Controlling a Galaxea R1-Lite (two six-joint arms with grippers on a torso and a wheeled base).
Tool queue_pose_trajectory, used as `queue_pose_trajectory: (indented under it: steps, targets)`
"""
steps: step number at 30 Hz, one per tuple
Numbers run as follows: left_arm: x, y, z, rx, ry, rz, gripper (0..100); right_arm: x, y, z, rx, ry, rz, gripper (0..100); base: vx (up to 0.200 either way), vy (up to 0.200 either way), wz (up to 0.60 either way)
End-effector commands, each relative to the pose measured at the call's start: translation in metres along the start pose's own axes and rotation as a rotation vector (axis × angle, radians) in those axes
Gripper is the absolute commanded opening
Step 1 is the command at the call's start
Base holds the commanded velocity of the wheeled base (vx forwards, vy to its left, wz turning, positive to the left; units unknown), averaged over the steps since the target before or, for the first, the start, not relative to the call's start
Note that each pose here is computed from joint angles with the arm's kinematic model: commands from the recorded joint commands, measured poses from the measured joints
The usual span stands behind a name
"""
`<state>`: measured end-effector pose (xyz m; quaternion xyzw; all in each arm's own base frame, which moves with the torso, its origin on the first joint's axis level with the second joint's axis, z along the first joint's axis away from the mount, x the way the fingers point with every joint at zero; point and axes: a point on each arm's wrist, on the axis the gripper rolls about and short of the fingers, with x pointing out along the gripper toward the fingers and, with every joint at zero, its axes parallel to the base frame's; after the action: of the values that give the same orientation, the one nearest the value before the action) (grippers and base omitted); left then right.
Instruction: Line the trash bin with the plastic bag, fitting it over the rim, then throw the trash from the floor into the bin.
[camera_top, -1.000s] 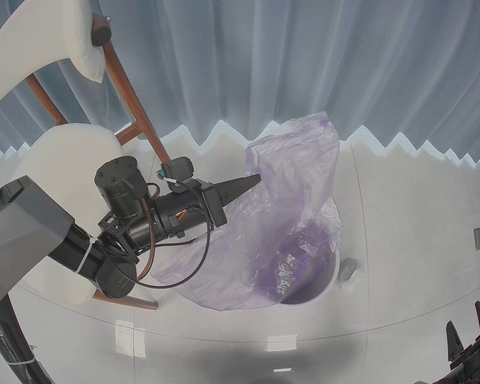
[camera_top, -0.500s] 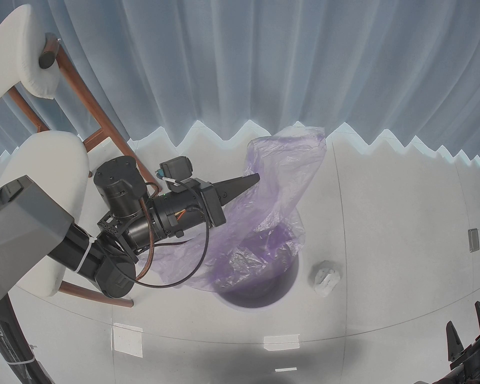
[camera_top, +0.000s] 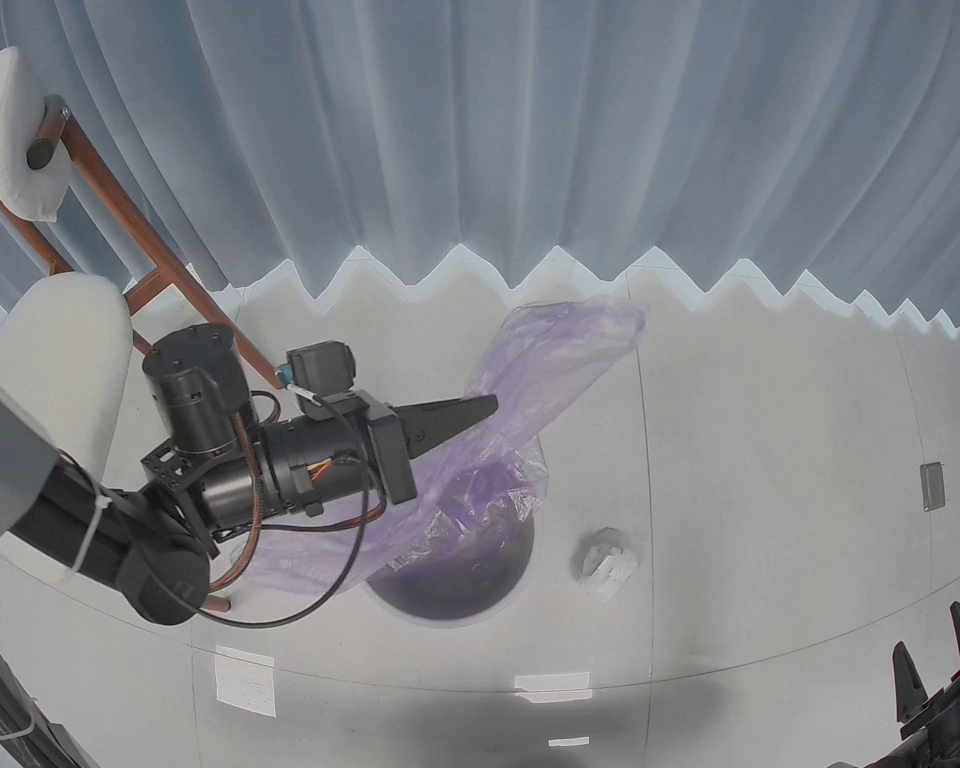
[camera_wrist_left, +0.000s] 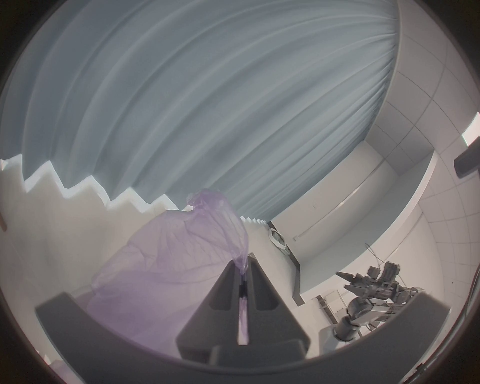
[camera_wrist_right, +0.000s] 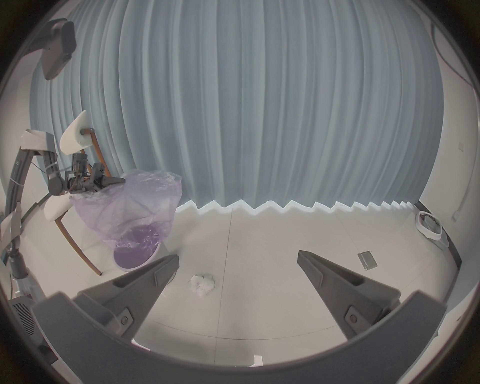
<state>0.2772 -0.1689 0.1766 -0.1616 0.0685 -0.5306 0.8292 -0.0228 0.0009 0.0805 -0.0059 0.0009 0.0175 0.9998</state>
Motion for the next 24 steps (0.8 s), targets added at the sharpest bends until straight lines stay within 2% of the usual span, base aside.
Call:
queue_pose_trajectory:
  steps: [1,2,4,7,9,14,17,21,22,23,24]
  targets:
    - [-0.041,-0.063,0.029,-0.026,0.066,-0.022,0,0.0,0.0,-0.005,0.0,-0.002,0.0,100,0.0,0.0,0.0]
    - [-0.041,-0.063,0.029,-0.027,0.07,-0.02,0,0.0,0.0,-0.005,0.0,-0.002,0.0,100,0.0,0.0,0.0]
    - [-0.043,-0.063,0.024,-0.019,0.14,0.031,0,0.0,0.0,-0.005,0.0,-0.002,0.0,100,0.0,0.0,0.0]
    - [-0.04,-0.054,0.017,0.067,0.151,0.148,0,0.0,0.0,-0.005,0.0,-0.002,0.0,100,0.0,0.0,0.0]
    - [-0.037,-0.051,0.013,0.087,0.157,0.189,0,0.0,0.0,-0.005,-0.003,-0.002,0.002,100,0.0,0.0,0.0]
    - [-0.048,-0.064,0.024,0.051,0.118,0.178,0,0.0,0.0,-0.005,-0.01,-0.002,0.002,100,0.0,0.0,0.0]
    - [-0.055,-0.069,0.024,0.018,0.129,0.184,0,0.0,0.0,-0.005,-0.028,-0.001,0.013,100,0.0,0.0,0.0]
    - [-0.061,-0.076,0.032,0.024,0.11,0.176,0,0.0,0.001,-0.004,-0.028,0.003,0.033,100,0.0,0.0,0.0]
    - [-0.062,-0.077,0.032,0.026,0.107,0.174,0,-0.001,0.001,0.0,-0.026,-0.015,0.045,100,0.0,0.0,0.0]
    - [-0.063,-0.079,0.033,0.027,0.105,0.172,0,-0.005,0.001,0.026,0.003,-0.087,0.064,100,0.0,0.0,0.0]
    - [-0.064,-0.08,0.033,0.026,0.109,0.171,0,-0.01,0.001,0.064,0.043,-0.195,0.091,100,0.0,0.0,0.0]
